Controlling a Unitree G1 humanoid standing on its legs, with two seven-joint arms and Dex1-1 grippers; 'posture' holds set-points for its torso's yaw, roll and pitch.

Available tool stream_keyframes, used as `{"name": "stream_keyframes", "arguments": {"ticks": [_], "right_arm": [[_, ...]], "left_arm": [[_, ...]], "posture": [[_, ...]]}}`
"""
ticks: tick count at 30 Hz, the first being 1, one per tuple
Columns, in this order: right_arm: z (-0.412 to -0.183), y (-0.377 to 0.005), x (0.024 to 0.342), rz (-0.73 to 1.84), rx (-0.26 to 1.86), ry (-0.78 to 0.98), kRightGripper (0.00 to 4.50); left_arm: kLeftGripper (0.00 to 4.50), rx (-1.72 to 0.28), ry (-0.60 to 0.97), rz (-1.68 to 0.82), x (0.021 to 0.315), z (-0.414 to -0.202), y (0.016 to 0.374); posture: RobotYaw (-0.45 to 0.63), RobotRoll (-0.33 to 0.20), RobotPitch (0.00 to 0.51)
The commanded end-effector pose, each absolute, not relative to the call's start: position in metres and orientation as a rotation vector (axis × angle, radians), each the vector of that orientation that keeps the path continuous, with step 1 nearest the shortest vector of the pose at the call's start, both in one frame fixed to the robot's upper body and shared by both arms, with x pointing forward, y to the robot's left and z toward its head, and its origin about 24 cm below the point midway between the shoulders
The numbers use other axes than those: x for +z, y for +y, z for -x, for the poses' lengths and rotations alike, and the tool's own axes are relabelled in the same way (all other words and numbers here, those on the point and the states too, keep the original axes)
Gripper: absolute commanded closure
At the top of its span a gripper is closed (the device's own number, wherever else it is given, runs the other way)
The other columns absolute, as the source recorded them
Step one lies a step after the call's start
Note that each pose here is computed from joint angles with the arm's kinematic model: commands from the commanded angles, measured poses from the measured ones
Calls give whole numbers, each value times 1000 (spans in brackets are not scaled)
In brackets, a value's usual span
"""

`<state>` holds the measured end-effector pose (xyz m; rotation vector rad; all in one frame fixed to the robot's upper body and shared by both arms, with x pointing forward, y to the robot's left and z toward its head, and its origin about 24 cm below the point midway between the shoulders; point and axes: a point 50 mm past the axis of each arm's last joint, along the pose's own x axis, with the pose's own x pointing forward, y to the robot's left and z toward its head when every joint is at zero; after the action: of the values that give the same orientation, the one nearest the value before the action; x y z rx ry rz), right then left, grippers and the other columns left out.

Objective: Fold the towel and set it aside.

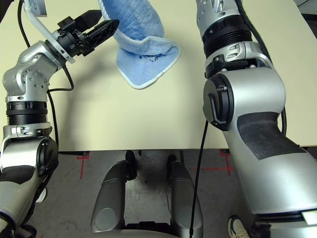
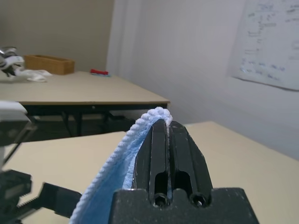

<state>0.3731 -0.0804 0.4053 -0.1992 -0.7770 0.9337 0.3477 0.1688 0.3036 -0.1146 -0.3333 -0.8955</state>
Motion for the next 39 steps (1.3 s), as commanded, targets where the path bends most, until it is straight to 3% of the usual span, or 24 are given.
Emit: {"name": "stream_keyframes", "arguments": {"ticks": [1, 11, 16, 28, 39], "right_arm": [[-373, -76, 405, 203, 933, -788, 4467], [-364, -85, 428, 208, 893, -860, 4467], [-361, -102, 438, 217, 827, -886, 4467], [-365, -157, 434, 266, 679, -839, 4467], [-368, -159, 429, 268, 669, -820, 4467]], "left_arm": [[0, -864, -326, 129, 312, -347, 166], [0, -515, -249, 104, 291, -402, 147], [0, -409, -187, 31, 276, -414, 165], [0, -349, -129, -174, 267, -405, 232], [0, -660, -9, -138, 264, -384, 234]], "posture": [[124, 0, 303], [80, 0, 298], [55, 0, 299], [47, 0, 309], [65, 0, 310]]}}
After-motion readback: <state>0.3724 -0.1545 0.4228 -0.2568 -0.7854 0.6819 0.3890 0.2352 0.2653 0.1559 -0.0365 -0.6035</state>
